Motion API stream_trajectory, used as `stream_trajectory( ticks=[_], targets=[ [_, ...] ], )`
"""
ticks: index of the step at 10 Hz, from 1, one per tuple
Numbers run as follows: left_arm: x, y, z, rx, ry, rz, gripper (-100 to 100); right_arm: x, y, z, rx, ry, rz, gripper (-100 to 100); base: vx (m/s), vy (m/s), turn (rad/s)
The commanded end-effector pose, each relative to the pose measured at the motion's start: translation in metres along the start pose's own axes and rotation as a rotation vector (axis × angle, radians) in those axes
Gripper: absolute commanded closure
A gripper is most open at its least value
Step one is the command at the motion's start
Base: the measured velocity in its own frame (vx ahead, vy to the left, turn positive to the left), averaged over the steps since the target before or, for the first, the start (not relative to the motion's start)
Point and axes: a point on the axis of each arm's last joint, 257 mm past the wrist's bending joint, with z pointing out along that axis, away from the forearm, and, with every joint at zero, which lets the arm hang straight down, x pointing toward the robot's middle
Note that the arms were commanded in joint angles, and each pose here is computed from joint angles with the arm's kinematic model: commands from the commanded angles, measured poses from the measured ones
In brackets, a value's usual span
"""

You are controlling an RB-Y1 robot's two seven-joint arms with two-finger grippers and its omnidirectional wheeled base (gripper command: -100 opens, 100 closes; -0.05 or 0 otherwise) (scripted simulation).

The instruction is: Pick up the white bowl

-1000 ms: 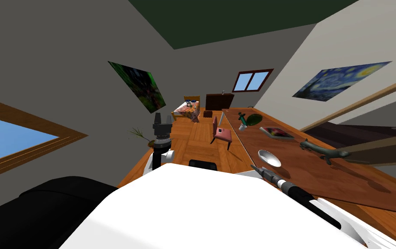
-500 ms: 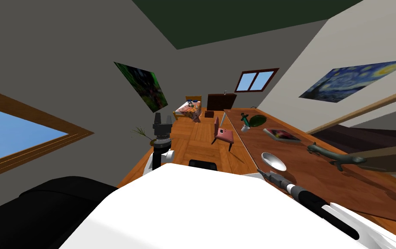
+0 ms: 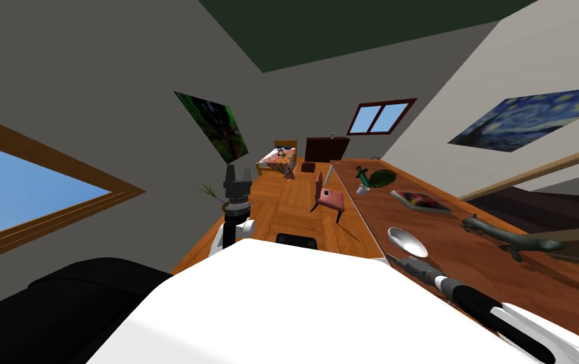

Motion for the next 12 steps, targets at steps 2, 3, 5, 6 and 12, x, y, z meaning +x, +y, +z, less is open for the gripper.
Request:
stream_trajectory(
  ticks=[2,3,5,6,12],
  targets=[
    [0.000,0.000,0.000,0.000,0.000,0.000,0,0.019,-0.037,-0.016,0.058,0.078,-0.123,-100,0.040,0.014,0.128],
    [0.000,0.000,0.000,0.000,0.000,0.000,0,0.027,-0.052,-0.022,0.080,0.114,-0.175,-100,0.076,0.008,0.172],
    [0.000,0.000,0.000,0.000,0.000,0.000,0,0.043,-0.075,-0.034,0.108,0.180,-0.265,-100,0.081,0.009,0.144],
    [0.000,0.000,0.000,0.000,0.000,0.000,0,0.051,-0.082,-0.038,0.113,0.208,-0.303,-100,0.085,0.010,0.123],
    [0.000,0.000,0.000,0.000,0.000,0.000,0,0.080,-0.078,-0.033,0.105,0.275,-0.368,-100,0.039,-0.016,0.073]
  ],
)
